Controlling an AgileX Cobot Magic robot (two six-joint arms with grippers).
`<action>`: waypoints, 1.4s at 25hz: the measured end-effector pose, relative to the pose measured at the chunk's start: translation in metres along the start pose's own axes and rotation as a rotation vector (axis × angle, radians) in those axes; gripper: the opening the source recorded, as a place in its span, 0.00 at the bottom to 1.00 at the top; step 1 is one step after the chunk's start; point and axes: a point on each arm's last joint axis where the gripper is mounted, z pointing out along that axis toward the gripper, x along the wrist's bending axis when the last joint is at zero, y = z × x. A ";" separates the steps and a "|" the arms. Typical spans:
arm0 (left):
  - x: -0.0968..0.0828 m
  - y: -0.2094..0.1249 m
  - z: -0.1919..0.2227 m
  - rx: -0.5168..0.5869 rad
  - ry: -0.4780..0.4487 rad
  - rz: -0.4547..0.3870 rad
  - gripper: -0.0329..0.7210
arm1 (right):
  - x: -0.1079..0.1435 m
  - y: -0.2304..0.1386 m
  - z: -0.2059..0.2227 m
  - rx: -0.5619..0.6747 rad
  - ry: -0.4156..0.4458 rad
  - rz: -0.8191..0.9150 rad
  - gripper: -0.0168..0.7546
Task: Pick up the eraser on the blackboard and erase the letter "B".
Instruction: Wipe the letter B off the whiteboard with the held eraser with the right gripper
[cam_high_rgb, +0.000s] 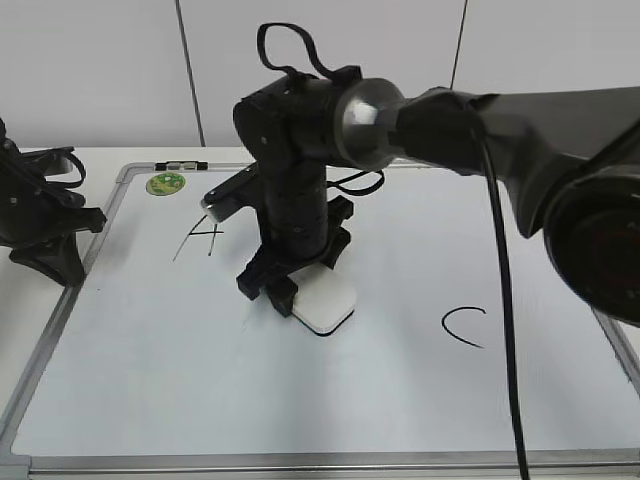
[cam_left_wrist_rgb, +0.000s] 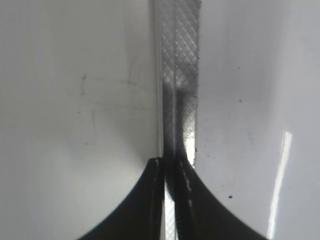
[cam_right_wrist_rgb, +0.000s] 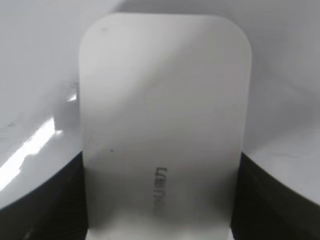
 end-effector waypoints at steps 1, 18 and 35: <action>0.000 0.000 0.000 0.000 0.000 0.000 0.06 | -0.004 -0.001 0.000 0.003 -0.001 0.011 0.73; 0.000 0.000 0.000 -0.001 0.000 0.000 0.06 | 0.019 0.001 -0.002 0.010 0.059 0.000 0.73; 0.000 0.000 0.000 -0.004 -0.001 -0.001 0.06 | 0.104 0.009 -0.028 -0.054 0.106 -0.244 0.73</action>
